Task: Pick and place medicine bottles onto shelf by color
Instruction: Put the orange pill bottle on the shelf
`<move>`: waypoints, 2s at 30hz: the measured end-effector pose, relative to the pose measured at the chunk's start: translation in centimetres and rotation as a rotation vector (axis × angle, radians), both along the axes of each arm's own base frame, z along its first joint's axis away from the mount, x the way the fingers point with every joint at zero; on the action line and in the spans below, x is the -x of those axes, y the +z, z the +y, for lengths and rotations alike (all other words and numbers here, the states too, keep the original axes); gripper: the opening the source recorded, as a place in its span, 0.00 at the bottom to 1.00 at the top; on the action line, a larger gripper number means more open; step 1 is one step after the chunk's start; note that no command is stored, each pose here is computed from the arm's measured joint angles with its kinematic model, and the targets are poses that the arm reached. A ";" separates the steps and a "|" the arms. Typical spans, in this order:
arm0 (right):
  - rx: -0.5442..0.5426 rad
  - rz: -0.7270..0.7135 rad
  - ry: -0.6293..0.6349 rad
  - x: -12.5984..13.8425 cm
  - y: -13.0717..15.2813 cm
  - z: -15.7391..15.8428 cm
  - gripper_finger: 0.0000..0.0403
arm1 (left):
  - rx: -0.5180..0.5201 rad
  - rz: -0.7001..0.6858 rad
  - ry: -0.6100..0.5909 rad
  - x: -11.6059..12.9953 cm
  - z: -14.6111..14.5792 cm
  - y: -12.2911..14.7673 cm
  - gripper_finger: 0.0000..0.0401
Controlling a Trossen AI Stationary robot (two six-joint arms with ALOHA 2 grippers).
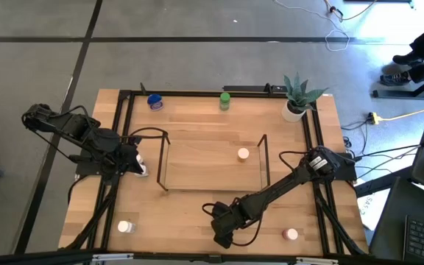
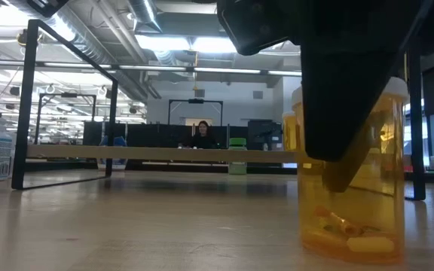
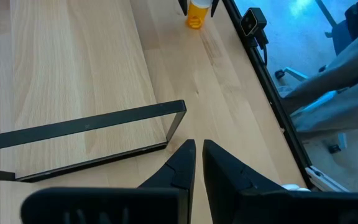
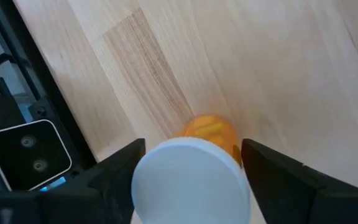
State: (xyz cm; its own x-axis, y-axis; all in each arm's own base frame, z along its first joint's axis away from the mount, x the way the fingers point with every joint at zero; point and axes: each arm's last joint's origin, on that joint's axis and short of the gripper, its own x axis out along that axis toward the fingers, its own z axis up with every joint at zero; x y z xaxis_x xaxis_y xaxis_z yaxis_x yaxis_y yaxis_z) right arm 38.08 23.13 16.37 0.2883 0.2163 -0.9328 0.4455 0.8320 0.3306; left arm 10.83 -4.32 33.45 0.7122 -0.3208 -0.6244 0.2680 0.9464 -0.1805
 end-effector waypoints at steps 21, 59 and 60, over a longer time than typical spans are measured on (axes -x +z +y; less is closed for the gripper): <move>-0.054 0.031 -0.091 0.0 0.2 0.1 0.48 | 0.000 -0.001 0.000 0.0 0.0 0.0 0.06; 0.223 0.095 -0.047 -4.2 14.4 -17.6 0.47 | -0.008 0.002 0.001 0.0 0.0 0.0 0.06; 0.234 0.109 -0.028 -4.0 14.4 -17.6 0.47 | -0.013 0.000 -0.004 0.0 0.0 0.0 0.06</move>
State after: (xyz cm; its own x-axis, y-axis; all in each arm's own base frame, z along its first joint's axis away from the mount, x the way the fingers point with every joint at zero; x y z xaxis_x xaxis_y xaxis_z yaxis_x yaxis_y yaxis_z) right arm 42.08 5.53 30.75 0.1860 -0.0158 -0.9824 0.4916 0.8672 0.0791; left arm 10.79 -4.30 33.41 0.7112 -0.3153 -0.6283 0.2719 0.9476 -0.1677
